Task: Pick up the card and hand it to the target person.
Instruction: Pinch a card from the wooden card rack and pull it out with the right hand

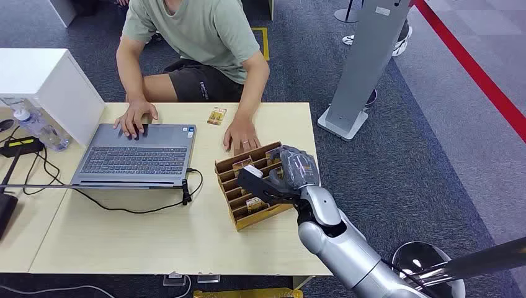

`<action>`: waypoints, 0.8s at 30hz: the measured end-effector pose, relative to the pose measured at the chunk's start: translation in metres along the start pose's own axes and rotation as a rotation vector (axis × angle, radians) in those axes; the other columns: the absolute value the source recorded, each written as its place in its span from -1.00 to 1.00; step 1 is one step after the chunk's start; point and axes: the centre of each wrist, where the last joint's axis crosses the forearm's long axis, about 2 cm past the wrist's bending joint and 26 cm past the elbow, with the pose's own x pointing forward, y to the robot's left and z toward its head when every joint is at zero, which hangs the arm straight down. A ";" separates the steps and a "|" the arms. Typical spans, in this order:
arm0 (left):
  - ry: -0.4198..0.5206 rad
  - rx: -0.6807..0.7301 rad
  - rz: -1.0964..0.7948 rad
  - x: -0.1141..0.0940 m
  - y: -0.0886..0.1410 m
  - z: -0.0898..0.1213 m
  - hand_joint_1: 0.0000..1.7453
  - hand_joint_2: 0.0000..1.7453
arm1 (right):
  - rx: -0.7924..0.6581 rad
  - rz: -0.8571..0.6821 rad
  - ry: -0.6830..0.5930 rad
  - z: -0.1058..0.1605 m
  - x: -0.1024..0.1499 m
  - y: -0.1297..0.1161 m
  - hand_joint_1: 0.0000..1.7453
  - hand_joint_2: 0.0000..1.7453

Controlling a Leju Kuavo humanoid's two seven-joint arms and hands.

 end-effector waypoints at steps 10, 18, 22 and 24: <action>0.001 0.000 0.008 0.000 0.000 0.000 -1.00 -1.00 | 0.017 -0.002 0.009 0.000 -0.004 0.004 0.06 1.00; 0.001 0.000 0.013 0.000 0.000 0.000 -1.00 -1.00 | 0.038 0.002 0.024 -0.001 -0.010 0.009 0.05 1.00; 0.001 0.000 0.013 0.000 0.000 0.000 -1.00 -1.00 | 0.045 0.008 0.031 -0.003 -0.013 0.011 0.03 1.00; 0.001 0.000 0.013 0.000 0.000 0.000 -1.00 -1.00 | 0.048 0.009 0.036 -0.003 -0.014 0.012 0.02 1.00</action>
